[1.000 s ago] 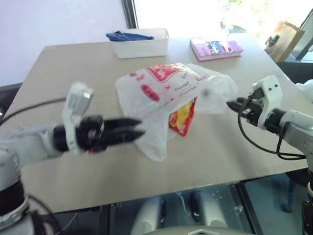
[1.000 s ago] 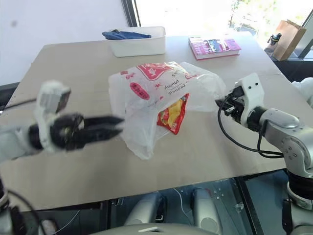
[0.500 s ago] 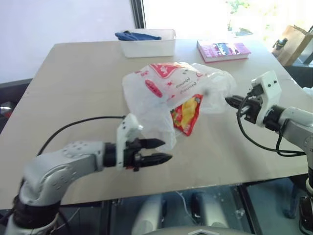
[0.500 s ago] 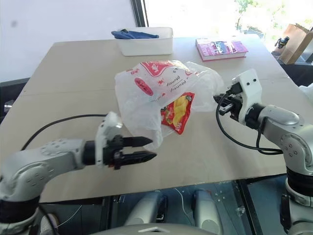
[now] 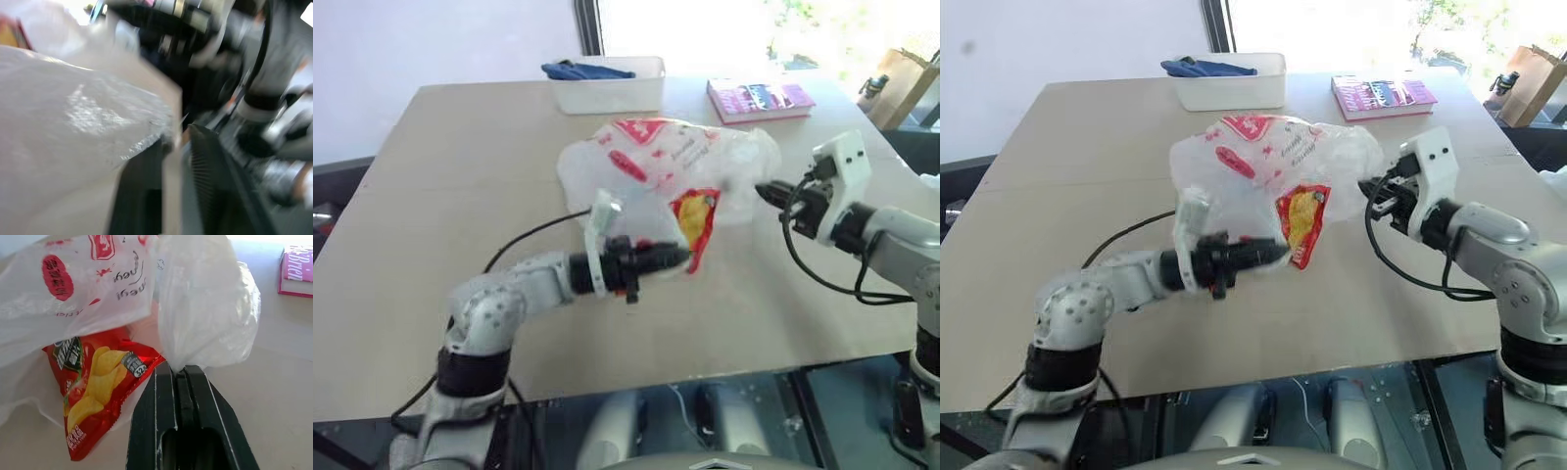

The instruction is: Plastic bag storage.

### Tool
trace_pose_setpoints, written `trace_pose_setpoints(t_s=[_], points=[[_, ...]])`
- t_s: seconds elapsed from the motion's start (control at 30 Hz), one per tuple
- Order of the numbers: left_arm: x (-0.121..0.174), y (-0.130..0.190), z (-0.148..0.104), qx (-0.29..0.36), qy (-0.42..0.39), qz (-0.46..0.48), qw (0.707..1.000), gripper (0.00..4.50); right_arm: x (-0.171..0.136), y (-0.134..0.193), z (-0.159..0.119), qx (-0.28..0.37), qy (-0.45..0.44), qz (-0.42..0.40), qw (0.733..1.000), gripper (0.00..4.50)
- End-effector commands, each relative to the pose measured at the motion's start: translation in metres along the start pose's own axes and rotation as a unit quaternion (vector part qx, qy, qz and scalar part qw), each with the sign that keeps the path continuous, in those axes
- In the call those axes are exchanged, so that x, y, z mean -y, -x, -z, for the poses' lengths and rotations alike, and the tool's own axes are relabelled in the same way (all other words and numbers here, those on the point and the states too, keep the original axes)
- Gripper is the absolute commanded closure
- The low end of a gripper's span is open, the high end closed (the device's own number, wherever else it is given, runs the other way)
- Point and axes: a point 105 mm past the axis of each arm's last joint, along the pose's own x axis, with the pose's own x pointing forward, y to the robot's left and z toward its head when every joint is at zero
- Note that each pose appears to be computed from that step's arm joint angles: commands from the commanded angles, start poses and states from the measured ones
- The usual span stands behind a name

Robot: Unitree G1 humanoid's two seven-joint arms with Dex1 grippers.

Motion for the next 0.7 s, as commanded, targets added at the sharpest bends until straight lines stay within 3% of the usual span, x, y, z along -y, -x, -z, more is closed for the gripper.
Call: trace_pose_setpoints(t_s=[0.03, 0.27, 0.4, 0.5, 0.7], points=[[0.018, 0.016, -0.051, 0.096, 0.017, 0.039, 0.994, 4.41, 0.011, -0.001, -0.035, 0.072, -0.005, 0.006, 0.997, 4.50], [0.042, 0.054, -0.197, 0.308, -0.032, 0.043, 0.950, 4.41, 0.035, -0.001, -0.170, 0.288, -0.013, 0.004, 0.957, 4.50], [0.058, 0.069, -0.256, 0.388, -0.056, 0.042, 0.919, 4.41, 0.041, 0.010, -0.231, 0.356, -0.018, 0.001, 0.934, 4.50], [0.060, 0.077, -0.276, 0.420, -0.055, 0.033, 0.905, 4.41, 0.039, 0.015, -0.248, 0.364, -0.010, -0.004, 0.931, 4.50], [0.026, 0.063, -0.279, 0.400, -0.057, -0.049, 0.914, 4.41, 0.070, 0.027, -0.245, 0.337, 0.035, 0.069, 0.938, 4.50]])
